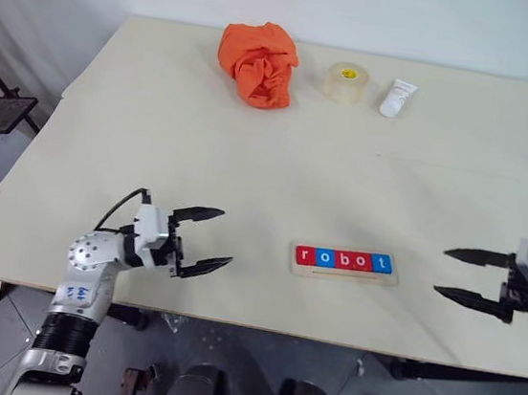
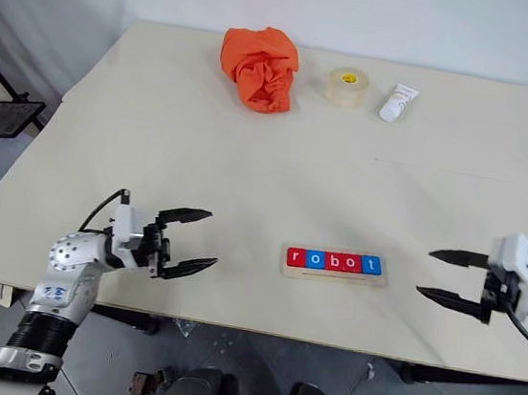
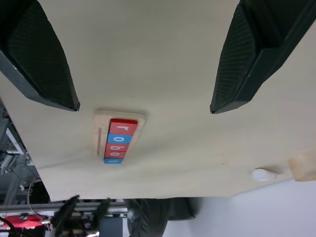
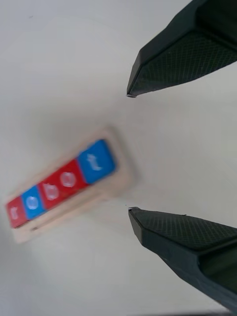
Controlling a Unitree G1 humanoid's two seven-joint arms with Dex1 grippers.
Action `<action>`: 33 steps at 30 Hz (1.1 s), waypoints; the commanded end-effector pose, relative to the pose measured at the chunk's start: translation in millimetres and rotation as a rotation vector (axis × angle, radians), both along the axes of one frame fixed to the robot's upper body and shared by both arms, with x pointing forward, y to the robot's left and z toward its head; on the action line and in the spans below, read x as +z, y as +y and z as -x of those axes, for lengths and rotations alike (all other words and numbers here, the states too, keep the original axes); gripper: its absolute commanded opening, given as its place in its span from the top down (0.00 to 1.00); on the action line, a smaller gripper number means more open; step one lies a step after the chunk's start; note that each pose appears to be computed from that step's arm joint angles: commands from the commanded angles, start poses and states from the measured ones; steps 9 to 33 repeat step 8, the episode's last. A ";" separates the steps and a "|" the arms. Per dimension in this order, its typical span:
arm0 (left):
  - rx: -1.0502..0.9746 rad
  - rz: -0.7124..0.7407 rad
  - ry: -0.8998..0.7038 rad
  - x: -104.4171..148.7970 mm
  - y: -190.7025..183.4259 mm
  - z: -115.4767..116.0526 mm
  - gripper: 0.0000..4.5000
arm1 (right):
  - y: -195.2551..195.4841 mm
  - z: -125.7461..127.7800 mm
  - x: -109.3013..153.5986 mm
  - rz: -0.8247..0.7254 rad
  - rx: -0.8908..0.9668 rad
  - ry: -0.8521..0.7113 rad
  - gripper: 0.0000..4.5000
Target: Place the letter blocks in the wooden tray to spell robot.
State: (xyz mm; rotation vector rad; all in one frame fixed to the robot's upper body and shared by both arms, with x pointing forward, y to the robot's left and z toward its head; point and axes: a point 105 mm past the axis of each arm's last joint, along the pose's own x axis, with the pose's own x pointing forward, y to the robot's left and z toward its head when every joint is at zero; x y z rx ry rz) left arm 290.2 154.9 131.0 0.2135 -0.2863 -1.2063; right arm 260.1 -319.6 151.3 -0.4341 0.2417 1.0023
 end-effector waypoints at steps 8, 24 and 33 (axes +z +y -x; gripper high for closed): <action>-0.043 0.058 -0.027 15.3 4.9 1.5 0.00 | -8.0 15.3 28.6 -0.065 0.061 -0.070 0.17; -0.043 0.058 -0.027 15.3 4.9 1.5 0.00 | -8.0 15.3 28.6 -0.065 0.061 -0.070 0.17; -0.043 0.058 -0.027 15.3 4.9 1.5 0.00 | -8.0 15.3 28.6 -0.065 0.061 -0.070 0.17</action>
